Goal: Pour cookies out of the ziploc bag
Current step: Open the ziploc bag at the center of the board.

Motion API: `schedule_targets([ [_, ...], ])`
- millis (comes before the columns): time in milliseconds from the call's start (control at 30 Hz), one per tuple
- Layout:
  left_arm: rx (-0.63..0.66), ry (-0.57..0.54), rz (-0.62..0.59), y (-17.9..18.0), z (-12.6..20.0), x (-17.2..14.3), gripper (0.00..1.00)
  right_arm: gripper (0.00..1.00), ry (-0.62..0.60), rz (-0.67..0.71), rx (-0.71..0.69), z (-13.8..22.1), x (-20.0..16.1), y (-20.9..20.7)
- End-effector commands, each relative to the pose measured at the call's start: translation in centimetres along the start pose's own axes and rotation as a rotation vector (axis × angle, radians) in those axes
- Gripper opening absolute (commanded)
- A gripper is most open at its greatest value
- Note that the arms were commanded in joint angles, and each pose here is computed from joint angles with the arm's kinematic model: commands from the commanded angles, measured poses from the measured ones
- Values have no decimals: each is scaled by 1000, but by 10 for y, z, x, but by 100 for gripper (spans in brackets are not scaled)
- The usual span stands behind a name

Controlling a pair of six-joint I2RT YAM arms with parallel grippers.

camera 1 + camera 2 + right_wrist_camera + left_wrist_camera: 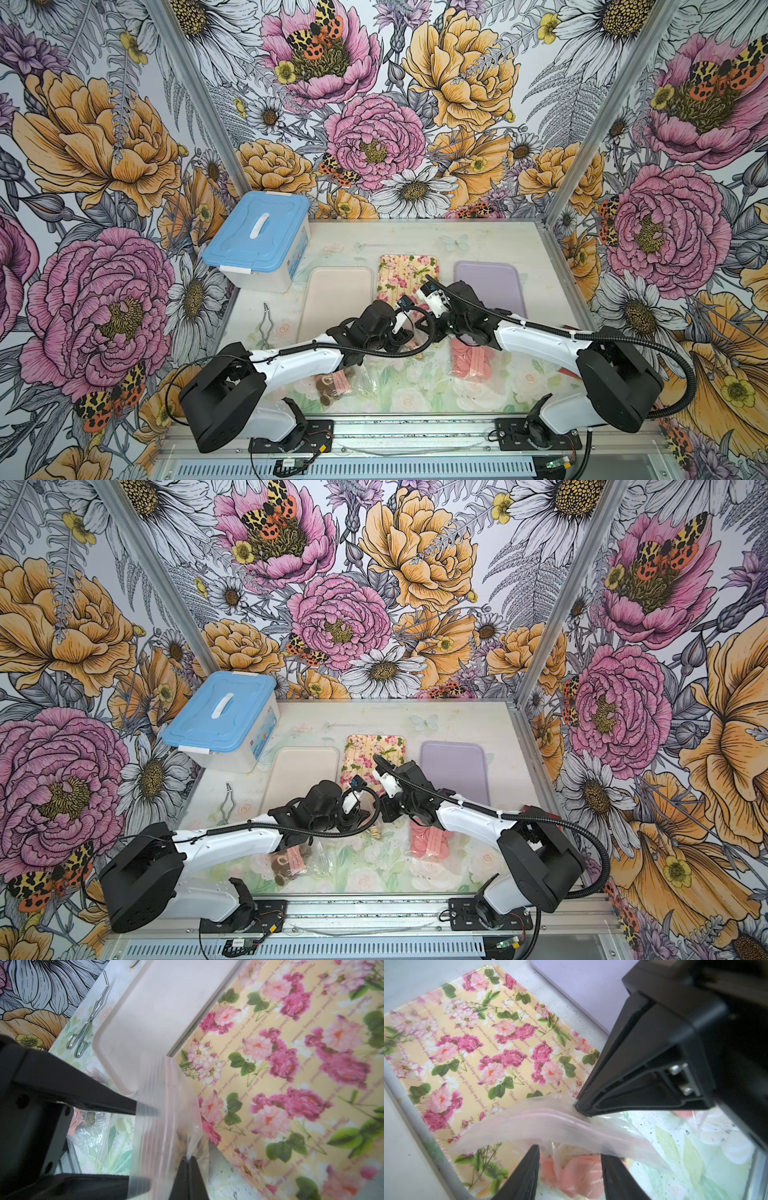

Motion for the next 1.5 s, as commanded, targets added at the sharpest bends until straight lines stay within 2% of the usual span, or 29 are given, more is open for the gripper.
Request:
schedule_targets([
  [0, -31, -42, 2, -1, -4, 4, 52, 0, -53, 14, 54, 7, 8, 9],
  [400, 2, -37, -8, 0, -9, 4, 51, 0, -38, 23, 138, 6, 7, 17],
  [467, -2, -29, -8, -1, -11, 4, 44, 0, -34, 21, 150, 6, 7, 17],
  [667, 6, -8, -6, 0, -16, 4, 3, 0, -35, 24, 157, 7, 7, 18],
  [700, 11, -10, -6, 0, -15, 4, 0, 0, -37, 23, 152, 7, 7, 18],
  [1100, 109, -3, 45, 14, 1, 3, 0, 0, -108, -92, -73, 15, 11, -14],
  [1467, -11, 11, 27, 6, 0, 6, 0, 0, -146, -158, -267, 21, 11, -36],
])
Point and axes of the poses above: each gripper's point midway between its finger pads, its own z axis back along the fingers, its own y axis along the line the jaws close on, x = y × z, the point moved 10 cm from there along z, back along the fingers, and after that the axes turned 11 degrees about -z, right-handed, at the moved point
